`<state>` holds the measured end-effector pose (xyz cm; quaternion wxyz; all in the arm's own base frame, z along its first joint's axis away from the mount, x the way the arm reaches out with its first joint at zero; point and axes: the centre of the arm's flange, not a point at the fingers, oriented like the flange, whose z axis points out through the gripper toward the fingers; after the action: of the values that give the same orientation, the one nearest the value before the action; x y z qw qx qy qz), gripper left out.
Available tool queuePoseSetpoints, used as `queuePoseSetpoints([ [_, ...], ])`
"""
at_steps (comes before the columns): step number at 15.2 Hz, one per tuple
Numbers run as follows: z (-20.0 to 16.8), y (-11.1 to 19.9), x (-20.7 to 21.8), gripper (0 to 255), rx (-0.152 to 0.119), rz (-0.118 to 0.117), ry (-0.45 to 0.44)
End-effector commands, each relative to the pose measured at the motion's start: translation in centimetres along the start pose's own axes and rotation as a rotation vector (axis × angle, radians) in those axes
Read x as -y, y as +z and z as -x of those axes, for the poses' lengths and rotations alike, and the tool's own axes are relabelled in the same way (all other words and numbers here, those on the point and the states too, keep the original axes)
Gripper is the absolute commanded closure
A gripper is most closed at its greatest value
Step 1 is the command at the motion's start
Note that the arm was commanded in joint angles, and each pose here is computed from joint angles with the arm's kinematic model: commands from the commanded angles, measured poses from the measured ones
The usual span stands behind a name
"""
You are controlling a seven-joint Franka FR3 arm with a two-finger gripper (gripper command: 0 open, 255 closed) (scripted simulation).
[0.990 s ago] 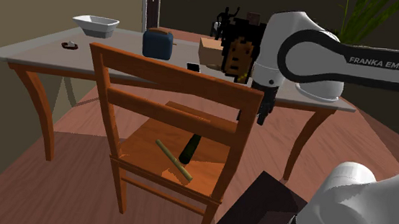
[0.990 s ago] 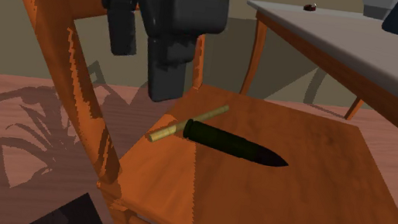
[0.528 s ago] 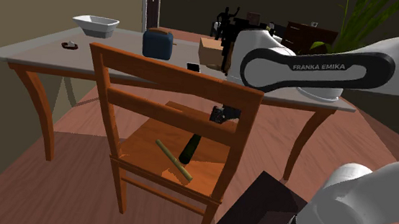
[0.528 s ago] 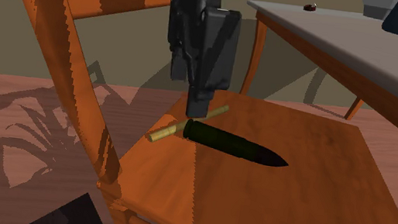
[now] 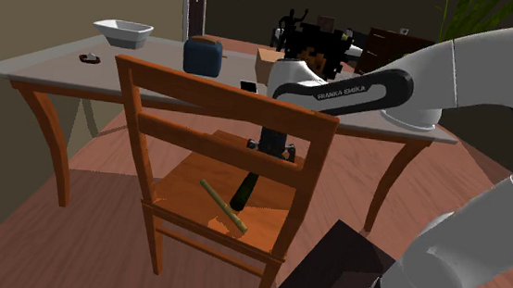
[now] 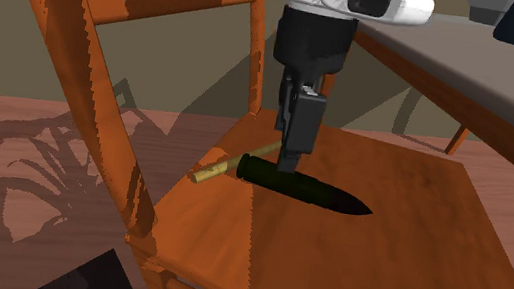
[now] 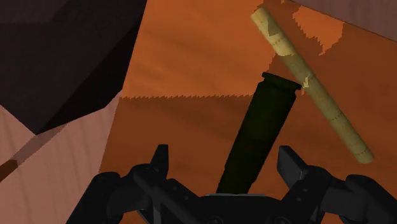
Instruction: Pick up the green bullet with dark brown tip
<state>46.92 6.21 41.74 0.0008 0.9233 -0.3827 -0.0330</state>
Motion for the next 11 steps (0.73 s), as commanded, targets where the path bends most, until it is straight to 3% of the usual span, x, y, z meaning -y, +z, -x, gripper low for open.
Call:
queuePoseSetpoints([
  [1, -2.0, 1.7, 1.2, 0, 0.003, -0.007, 0.090],
  [6, -7.0, 5.5, 3.3, 0, 0.008, -0.021, 0.301],
  [11, -7.2, 7.7, 3.3, 0, 0.009, -0.021, 0.306],
])
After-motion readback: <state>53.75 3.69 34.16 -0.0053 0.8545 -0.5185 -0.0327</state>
